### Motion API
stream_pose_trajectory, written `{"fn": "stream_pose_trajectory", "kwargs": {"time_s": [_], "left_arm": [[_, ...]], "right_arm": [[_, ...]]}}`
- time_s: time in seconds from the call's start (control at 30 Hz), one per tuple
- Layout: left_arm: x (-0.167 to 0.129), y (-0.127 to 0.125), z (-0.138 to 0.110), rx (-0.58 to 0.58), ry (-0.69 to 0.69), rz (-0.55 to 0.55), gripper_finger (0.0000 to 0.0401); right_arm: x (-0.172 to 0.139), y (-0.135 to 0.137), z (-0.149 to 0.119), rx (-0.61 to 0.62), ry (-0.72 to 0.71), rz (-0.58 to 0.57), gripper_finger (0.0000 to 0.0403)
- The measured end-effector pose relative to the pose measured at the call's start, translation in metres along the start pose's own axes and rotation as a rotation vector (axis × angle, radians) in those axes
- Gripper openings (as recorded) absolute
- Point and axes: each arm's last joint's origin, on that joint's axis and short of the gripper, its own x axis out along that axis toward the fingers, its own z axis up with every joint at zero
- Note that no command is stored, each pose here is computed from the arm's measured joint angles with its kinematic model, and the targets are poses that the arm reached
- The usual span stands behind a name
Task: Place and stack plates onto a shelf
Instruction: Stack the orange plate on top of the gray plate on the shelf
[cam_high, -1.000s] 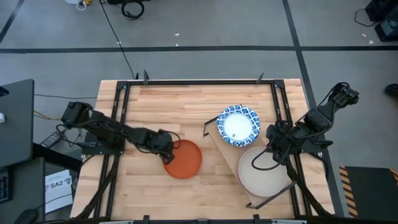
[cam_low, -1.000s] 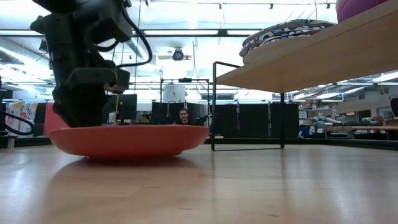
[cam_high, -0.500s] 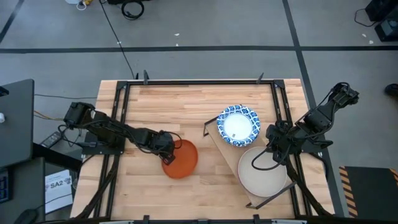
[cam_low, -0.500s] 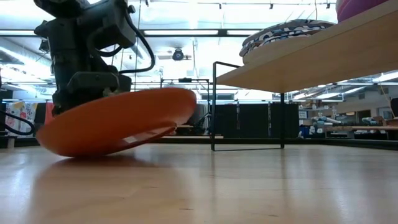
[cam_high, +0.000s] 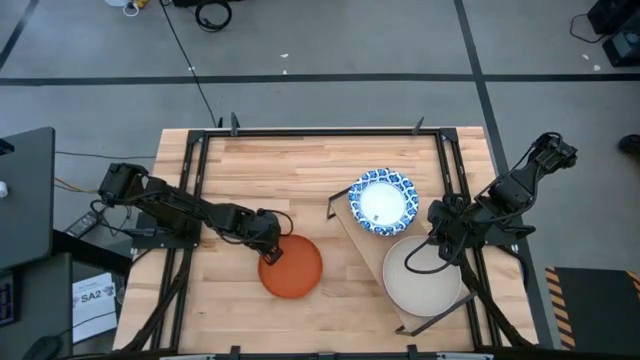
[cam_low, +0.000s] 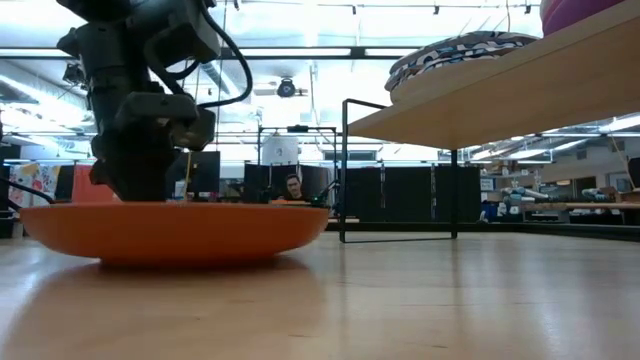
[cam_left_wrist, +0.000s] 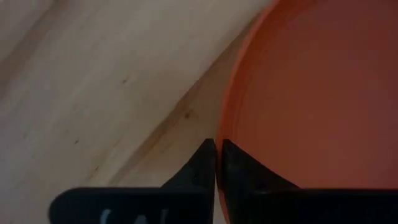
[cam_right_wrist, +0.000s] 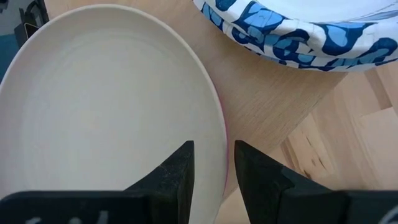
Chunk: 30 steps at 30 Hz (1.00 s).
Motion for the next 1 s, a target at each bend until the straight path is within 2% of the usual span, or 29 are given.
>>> {"fn": "stream_pose_trajectory", "kwargs": {"time_s": [0.27, 0.63, 1.0], "left_arm": [[-0.024, 0.010, 0.007, 0.006, -0.053, -0.021, 0.0016], [-0.063, 0.019, 0.017, 0.022, -0.212, -0.094, 0.0016], [-0.086, 0.025, 0.019, 0.021, -0.306, -0.152, 0.0016]], "right_arm": [[0.000, 0.002, 0.002, 0.009, -0.016, 0.024, 0.0120], [-0.003, 0.020, 0.014, 0.043, -0.141, 0.210, 0.0120], [-0.006, 0.011, 0.018, 0.064, -0.164, 0.192, 0.0120]]}}
